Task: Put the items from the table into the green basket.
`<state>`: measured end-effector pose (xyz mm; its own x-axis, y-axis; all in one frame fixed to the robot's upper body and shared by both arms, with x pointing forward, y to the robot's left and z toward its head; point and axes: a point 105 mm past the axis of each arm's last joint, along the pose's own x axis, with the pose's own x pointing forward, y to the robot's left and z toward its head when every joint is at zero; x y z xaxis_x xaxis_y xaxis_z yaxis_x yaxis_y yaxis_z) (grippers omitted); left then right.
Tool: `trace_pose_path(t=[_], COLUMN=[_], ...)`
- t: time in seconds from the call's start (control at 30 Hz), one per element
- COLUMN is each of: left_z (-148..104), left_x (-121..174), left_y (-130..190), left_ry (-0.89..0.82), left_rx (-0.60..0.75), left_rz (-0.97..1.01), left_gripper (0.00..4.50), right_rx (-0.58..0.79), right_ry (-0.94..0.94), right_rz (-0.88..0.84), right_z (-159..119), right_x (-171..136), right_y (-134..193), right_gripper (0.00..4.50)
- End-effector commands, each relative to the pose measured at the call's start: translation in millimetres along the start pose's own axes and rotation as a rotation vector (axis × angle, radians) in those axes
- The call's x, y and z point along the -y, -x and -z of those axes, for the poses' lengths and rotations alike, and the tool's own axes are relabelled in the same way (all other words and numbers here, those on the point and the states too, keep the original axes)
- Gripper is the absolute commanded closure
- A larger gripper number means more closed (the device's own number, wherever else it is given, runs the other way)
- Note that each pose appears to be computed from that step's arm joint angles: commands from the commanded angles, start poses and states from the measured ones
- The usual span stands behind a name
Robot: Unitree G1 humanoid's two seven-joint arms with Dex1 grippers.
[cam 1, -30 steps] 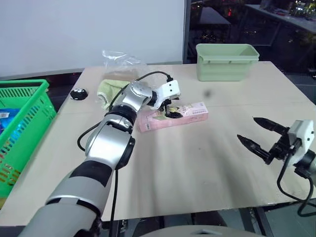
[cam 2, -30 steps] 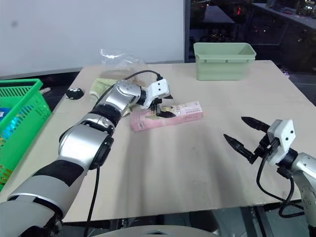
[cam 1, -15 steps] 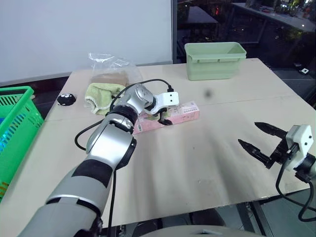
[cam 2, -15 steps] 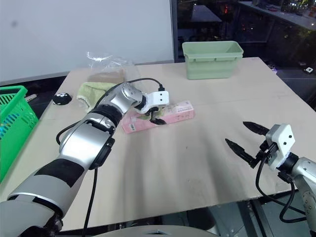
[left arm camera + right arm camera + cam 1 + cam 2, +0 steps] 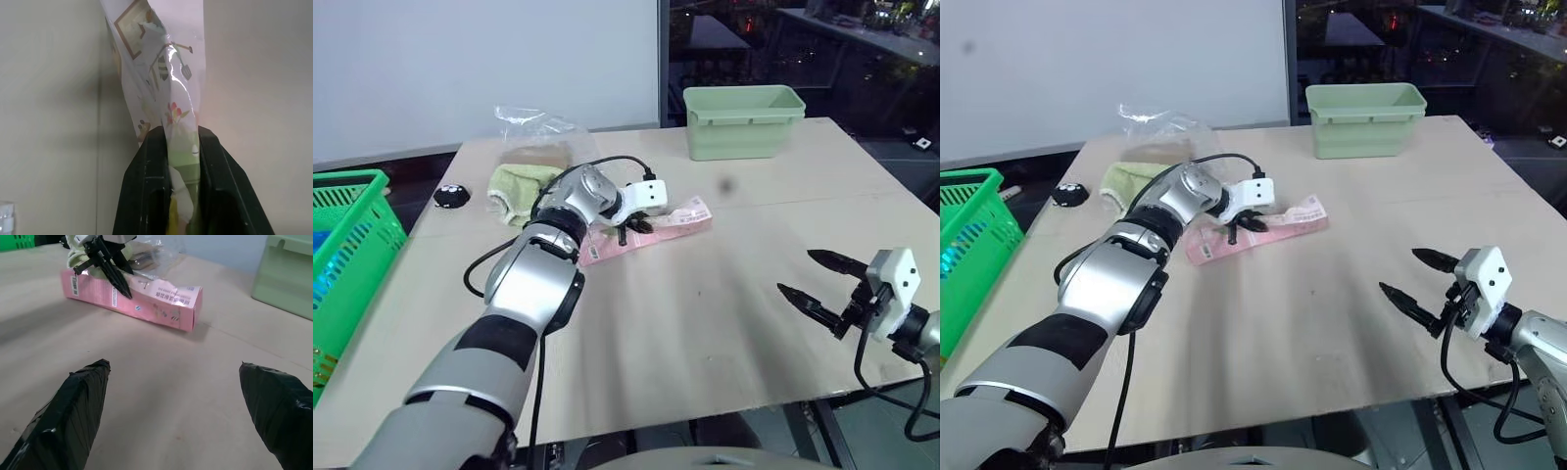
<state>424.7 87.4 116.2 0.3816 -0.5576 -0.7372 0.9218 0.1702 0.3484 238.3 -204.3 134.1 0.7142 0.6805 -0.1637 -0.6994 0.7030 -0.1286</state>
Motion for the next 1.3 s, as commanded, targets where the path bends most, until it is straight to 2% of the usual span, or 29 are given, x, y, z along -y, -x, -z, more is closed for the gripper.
trace_pose_path(t=[0.03, 0.17, 0.27, 0.37, 0.47, 0.6, 0.67, 0.77, 0.93, 1.07, 1.17, 1.23, 1.3], left_z=[-26, -36, -29, -1, 33, 82, 98, 133, 170, 191, 194, 180, 158], left_x=[-25, -65, -87, -101, -111, -101, -92, -74, -52, -41, -41, -48, -59], left_y=[17, 50, 81, 123, 178, 238, 259, 288, 300, 303, 314, 327, 344], left_ry=[0.029, 0.071, 0.11, 0.078, 0.149, 0.182, 0.235, 0.294, 0.389, 0.442, 0.424, 0.372, 0.248], left_rx=[0.149, 0.242, 0.265, 0.184, 0.128, -0.022, -0.046, -0.149, -0.222, -0.258, -0.273, -0.241, -0.233], left_rz=[-0.146, -0.444, -0.605, -0.749, -0.934, -1.106, -1.154, -1.222, -1.258, -1.283, -1.335, -1.381, -1.44], left_gripper=[4.37, 4.37, 4.37, 4.37, 4.37, 4.37, 4.37, 4.37, 4.37, 4.37, 4.37, 4.37, 4.37], right_rx=[0.016, 0.066, 0.133, 0.174, 0.257, 0.398, 0.428, 0.439, 0.44, 0.444, 0.441, 0.437, 0.434], right_ry=[0.025, 0.02, 0.026, 0.021, 0.011, -0.032, -0.036, -0.024, -0.001, -0.001, -0.004, -0.006, -0.008], right_rz=[-0.033, -0.063, -0.105, -0.174, -0.244, -0.343, -0.392, -0.477, -0.546, -0.573, -0.575, -0.57, -0.563], right_z=[-11, -21, -34, -43, -58, -86, -95, -104, -110, -112, -111, -110, -108], right_x=[-2, 1, 2, 1, 0, -5, -10, -20, -28, -34, -35, -34, -34], right_y=[-6, -18, -25, -35, -45, -55, -61, -71, -79, -83, -82, -81, -80], right_gripper=[0.0, 0.0, 0.0, 0.0, 0.0, 0.0, 0.0, 0.0, 0.0, 0.0, 0.0, 0.0, 0.0])
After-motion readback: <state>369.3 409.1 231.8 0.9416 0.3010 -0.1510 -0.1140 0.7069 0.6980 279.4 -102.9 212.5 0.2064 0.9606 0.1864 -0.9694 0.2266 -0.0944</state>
